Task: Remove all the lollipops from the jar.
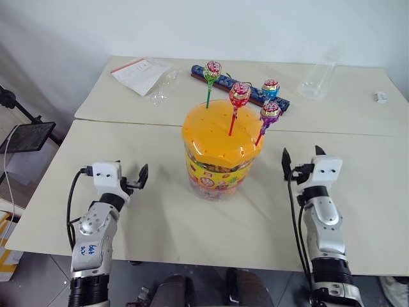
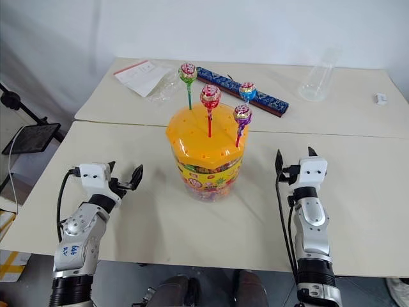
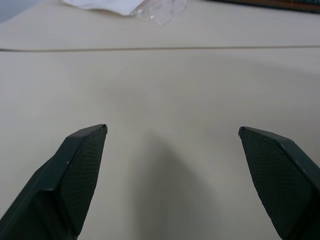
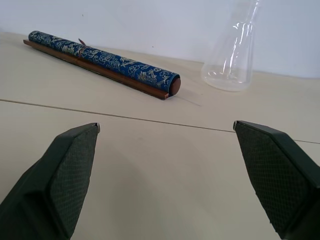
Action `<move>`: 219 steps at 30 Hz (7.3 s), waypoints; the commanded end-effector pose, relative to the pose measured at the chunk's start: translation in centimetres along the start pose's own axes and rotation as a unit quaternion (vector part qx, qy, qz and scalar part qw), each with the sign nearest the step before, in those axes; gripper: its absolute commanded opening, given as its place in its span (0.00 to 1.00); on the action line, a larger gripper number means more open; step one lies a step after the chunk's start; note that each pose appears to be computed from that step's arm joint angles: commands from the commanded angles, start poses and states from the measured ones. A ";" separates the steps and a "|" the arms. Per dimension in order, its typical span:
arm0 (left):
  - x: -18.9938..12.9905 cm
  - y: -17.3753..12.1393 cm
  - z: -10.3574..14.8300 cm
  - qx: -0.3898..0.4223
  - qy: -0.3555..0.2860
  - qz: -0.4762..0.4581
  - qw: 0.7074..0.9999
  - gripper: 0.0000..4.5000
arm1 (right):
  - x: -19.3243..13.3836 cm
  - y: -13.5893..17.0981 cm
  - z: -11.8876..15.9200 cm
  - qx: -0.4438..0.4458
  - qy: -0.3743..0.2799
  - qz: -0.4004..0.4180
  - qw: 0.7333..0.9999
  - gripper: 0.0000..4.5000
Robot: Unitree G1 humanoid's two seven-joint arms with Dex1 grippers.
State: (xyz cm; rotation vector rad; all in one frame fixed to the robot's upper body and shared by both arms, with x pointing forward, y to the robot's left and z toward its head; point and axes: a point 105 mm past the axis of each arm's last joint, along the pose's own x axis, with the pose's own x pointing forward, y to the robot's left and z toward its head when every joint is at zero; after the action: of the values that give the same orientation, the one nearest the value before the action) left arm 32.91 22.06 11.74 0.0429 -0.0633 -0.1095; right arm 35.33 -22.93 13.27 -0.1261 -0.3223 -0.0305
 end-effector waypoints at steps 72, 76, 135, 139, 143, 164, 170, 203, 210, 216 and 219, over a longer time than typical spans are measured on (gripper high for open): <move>3.5 -12.9 26.3 -0.252 -0.259 -0.672 0.646 0.01 | -13.8 0.3 20.2 0.131 -0.215 0.289 0.923 1.00; 5.0 -8.8 27.7 -0.301 -0.288 -0.586 0.695 0.01 | -13.3 1.0 20.5 0.148 -0.220 0.317 0.911 1.00; -5.5 -4.8 17.5 -0.159 -0.210 -0.554 0.790 1.00 | -7.3 6.8 18.5 0.098 -0.068 0.591 0.798 0.80; -5.7 -5.2 17.2 -0.169 -0.212 -0.566 0.779 1.00 | -7.4 6.6 17.6 0.098 -0.067 0.575 0.810 0.50; -5.6 -5.6 16.9 -0.172 -0.210 -0.577 0.771 1.00 | -7.0 6.4 17.6 0.092 -0.076 0.563 0.818 0.20; -5.8 -7.8 15.1 -0.038 -0.156 -0.654 0.739 1.00 | -6.4 -8.5 10.2 -0.065 0.248 0.309 0.916 0.01; -6.1 -8.3 13.9 0.027 -0.133 -0.674 0.726 1.00 | -8.9 -12.6 2.4 -0.174 0.403 0.265 0.859 0.01; -4.2 -6.6 15.4 -0.178 -0.217 -0.575 0.769 1.00 | -2.0 4.1 18.2 0.100 -0.015 0.520 0.848 0.61; -4.2 -6.8 16.5 -0.188 -0.239 -0.581 0.755 1.00 | -1.4 3.3 17.8 0.106 -0.020 0.503 0.858 0.26; -4.3 -7.3 16.7 -0.188 -0.240 -0.595 0.743 1.00 | -1.2 1.5 19.2 0.137 -0.060 0.485 0.861 0.01; -4.4 -7.6 16.9 -0.180 -0.238 -0.607 0.737 1.00 | -0.7 -0.1 20.2 0.166 -0.067 0.461 0.869 0.01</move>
State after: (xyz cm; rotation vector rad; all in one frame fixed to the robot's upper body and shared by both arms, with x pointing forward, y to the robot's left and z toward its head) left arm 27.12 14.71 27.41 -0.3626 -0.5097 -1.4169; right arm 29.02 -19.04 29.92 0.0562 -0.3039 1.0215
